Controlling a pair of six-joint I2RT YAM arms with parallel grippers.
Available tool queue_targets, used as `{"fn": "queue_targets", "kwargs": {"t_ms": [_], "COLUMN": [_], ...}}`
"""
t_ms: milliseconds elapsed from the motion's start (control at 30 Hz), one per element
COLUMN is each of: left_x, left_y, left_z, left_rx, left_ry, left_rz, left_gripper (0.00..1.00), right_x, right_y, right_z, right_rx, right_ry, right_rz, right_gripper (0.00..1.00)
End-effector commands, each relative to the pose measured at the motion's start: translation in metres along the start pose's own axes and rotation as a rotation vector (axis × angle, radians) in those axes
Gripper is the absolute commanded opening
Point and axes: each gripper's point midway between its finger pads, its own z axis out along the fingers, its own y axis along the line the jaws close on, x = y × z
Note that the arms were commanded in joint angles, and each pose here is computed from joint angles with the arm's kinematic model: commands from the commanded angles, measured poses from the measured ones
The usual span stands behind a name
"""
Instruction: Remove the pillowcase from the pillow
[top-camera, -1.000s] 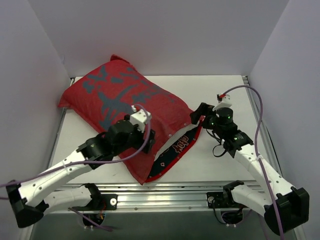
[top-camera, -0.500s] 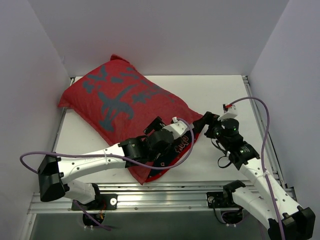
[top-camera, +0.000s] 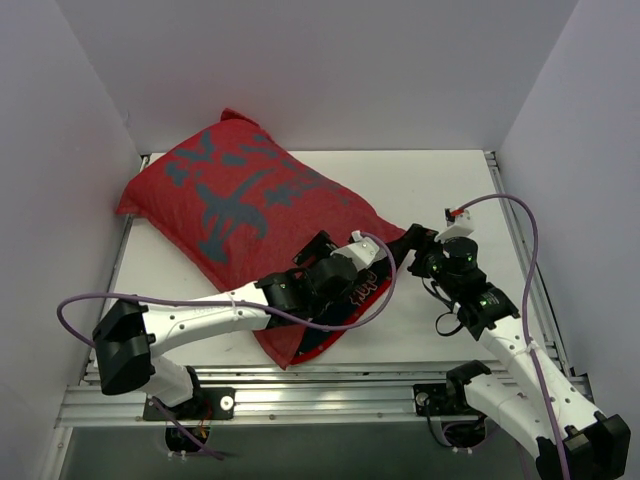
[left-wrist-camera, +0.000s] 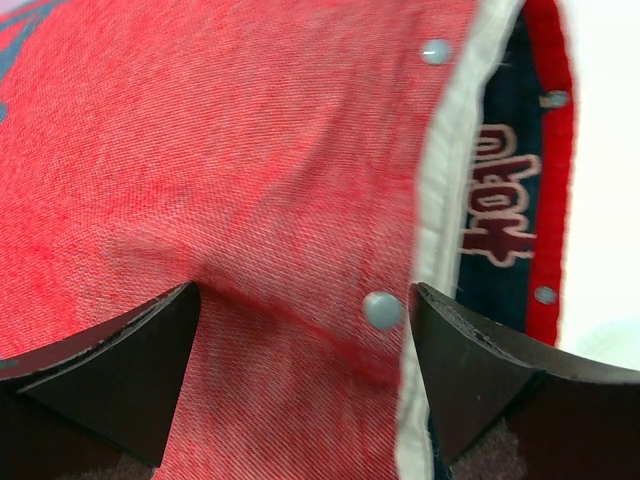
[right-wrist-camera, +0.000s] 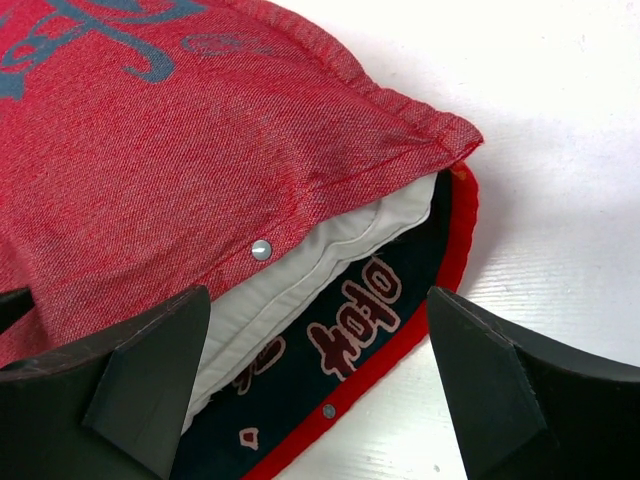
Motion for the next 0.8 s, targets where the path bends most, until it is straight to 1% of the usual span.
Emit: {"fn": "queue_targets", "kwargs": {"t_ms": [0,100,167,200,267,300,400,433,467,500,567,600,767], "left_x": [-0.02,-0.021,-0.023,-0.024,-0.025,-0.025,-0.028,-0.029,-0.031,-0.034,-0.036,-0.036,-0.039], "left_y": [0.022,0.033,0.042,0.046,0.055,0.058,0.068,0.072,0.074,0.076,0.079,0.081,0.086], "left_z": [0.005,0.007,0.006,0.006,0.006,0.006,0.004,0.002,0.001,-0.001,-0.004,-0.005,-0.01], "left_rx": [-0.069,-0.095,-0.107,-0.114,-0.12,-0.124,-0.139,-0.144,-0.146,-0.148,-0.147,-0.15,-0.155], "left_ry": [-0.049,-0.047,-0.052,-0.054,-0.053,-0.051,-0.052,-0.055,-0.058,-0.063,-0.07,-0.067,-0.072], "left_rz": [-0.101,-0.107,-0.116,-0.124,-0.135,-0.138,-0.138,-0.134,-0.136,-0.138,-0.138,-0.135,-0.142], "left_gripper": [0.95,1.0,0.9,0.83,0.77,0.72,0.66,0.61,0.58,0.57,0.54,0.54,0.51], "right_x": [0.002,0.005,0.01,0.009,0.018,0.018,0.029,0.032,0.034,0.033,0.046,0.045,0.07], "right_y": [0.005,0.007,0.01,0.013,0.016,0.02,0.029,0.032,0.034,0.04,0.047,0.053,0.073], "right_z": [0.001,0.002,0.004,0.005,0.008,0.009,0.013,0.015,0.015,0.016,0.018,0.018,0.022], "right_rx": [-0.033,-0.053,-0.073,-0.089,-0.106,-0.125,-0.17,-0.18,-0.189,-0.213,-0.236,-0.256,-0.307], "right_ry": [-0.001,0.009,0.023,0.016,0.041,0.039,0.065,0.073,0.079,0.072,0.108,0.103,0.156], "right_rz": [0.012,0.013,0.018,0.02,0.035,0.043,0.086,0.096,0.109,0.131,0.145,0.166,0.217], "right_gripper": [0.84,0.84,0.84,0.84,0.84,0.84,0.84,0.84,0.85,0.86,0.88,0.9,0.99]}}
